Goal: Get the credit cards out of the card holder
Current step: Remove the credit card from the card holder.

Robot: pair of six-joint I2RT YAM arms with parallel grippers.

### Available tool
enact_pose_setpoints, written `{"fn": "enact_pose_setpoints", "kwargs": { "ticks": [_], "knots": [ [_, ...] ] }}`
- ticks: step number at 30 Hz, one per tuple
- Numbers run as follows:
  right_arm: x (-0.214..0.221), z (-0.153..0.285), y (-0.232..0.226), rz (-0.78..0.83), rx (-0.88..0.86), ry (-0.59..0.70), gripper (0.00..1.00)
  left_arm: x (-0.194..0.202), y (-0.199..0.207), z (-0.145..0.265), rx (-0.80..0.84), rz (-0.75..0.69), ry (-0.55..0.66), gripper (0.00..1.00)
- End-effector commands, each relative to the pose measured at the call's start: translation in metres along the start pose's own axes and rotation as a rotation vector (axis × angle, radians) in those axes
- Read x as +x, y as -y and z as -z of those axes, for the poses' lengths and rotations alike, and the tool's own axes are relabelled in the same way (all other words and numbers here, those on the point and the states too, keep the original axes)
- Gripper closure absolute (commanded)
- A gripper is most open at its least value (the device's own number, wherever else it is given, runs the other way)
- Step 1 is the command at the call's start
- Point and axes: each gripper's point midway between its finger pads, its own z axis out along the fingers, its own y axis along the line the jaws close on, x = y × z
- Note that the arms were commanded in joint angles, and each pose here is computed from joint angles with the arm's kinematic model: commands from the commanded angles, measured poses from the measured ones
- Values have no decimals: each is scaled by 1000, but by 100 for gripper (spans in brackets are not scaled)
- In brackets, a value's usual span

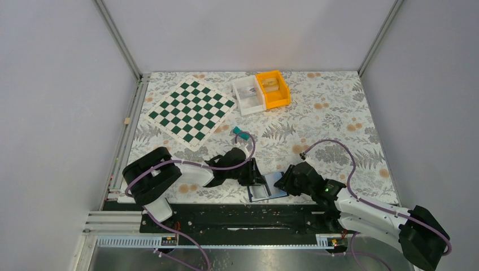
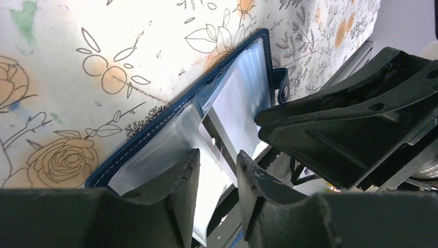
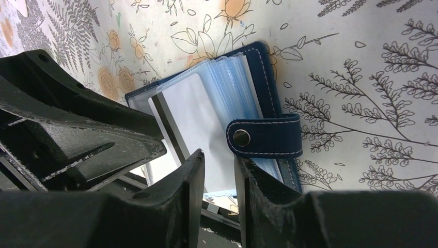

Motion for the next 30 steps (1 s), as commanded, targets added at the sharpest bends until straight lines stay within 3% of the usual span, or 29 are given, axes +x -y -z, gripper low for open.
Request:
{"fn": "enact_pose_setpoints", "kwargs": {
  "ticks": [1, 18, 22, 26, 30],
  "knots": [
    [14, -1, 42, -4, 138, -33, 65, -7, 8, -7, 38, -5, 42, 67],
    [15, -1, 43, -30, 129, -30, 66, -1, 14, -10, 95, 79, 26, 78],
    [15, -1, 44, -31, 129, -28, 66, 1, 15, -8, 113, 108, 27, 85],
    [15, -1, 45, -34, 133, -23, 66, 2, 16, -7, 125, 139, 17, 98],
    [13, 0, 45, -33, 138, -16, 65, 0, 11, -2, 120, 152, 33, 100]
  ]
}}
